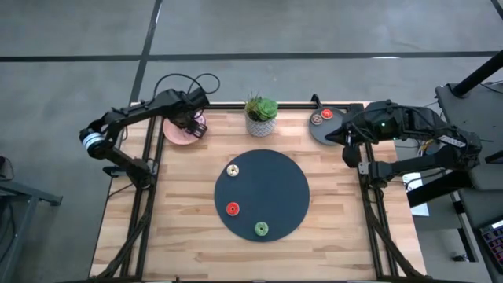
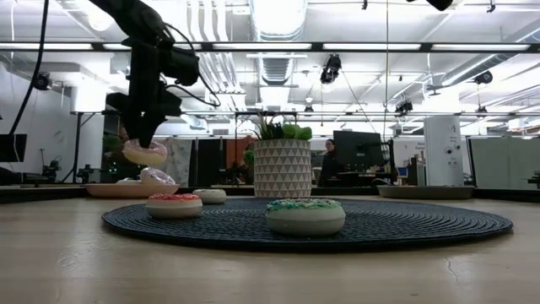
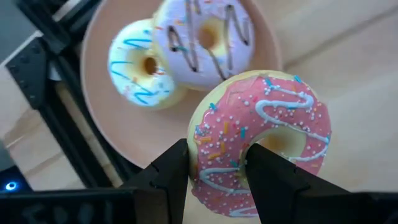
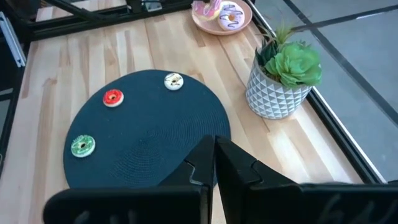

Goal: Pick & Place donuts
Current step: Put the large pink donut on the pink plate

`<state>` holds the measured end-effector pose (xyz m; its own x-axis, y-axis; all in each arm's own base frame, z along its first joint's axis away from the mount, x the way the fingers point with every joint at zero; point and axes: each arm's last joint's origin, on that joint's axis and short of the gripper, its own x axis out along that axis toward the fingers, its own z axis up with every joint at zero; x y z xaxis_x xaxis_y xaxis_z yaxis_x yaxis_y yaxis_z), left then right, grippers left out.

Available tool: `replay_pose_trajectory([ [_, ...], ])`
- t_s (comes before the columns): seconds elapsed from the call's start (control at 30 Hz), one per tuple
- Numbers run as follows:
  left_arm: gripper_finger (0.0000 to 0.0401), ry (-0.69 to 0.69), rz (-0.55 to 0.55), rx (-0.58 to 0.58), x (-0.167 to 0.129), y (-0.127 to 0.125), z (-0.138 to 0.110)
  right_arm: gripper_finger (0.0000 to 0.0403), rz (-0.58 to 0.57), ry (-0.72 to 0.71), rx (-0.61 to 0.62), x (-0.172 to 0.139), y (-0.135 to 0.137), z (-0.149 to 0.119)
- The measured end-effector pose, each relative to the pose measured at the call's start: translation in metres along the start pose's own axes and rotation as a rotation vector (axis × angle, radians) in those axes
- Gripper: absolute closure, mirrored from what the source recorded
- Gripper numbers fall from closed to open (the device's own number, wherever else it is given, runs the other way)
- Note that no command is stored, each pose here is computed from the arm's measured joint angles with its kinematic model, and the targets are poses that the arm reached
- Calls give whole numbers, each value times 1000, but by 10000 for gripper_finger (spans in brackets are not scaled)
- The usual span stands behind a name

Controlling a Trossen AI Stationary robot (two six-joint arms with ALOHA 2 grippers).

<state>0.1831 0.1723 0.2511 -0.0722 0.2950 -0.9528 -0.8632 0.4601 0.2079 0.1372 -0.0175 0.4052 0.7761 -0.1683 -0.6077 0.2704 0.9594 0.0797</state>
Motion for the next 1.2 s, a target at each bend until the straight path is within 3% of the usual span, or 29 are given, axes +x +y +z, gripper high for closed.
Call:
replay_pose_trajectory([
  [0.3,274,0,98,-26,7,16,2,394,-9,52,10,16,2,4],
  [0.67,274,15,103,-34,35,12,-10,394,-12,72,11,23,3,5],
  [1.2,274,15,141,-52,49,12,-18,394,-12,71,14,23,3,5],
])
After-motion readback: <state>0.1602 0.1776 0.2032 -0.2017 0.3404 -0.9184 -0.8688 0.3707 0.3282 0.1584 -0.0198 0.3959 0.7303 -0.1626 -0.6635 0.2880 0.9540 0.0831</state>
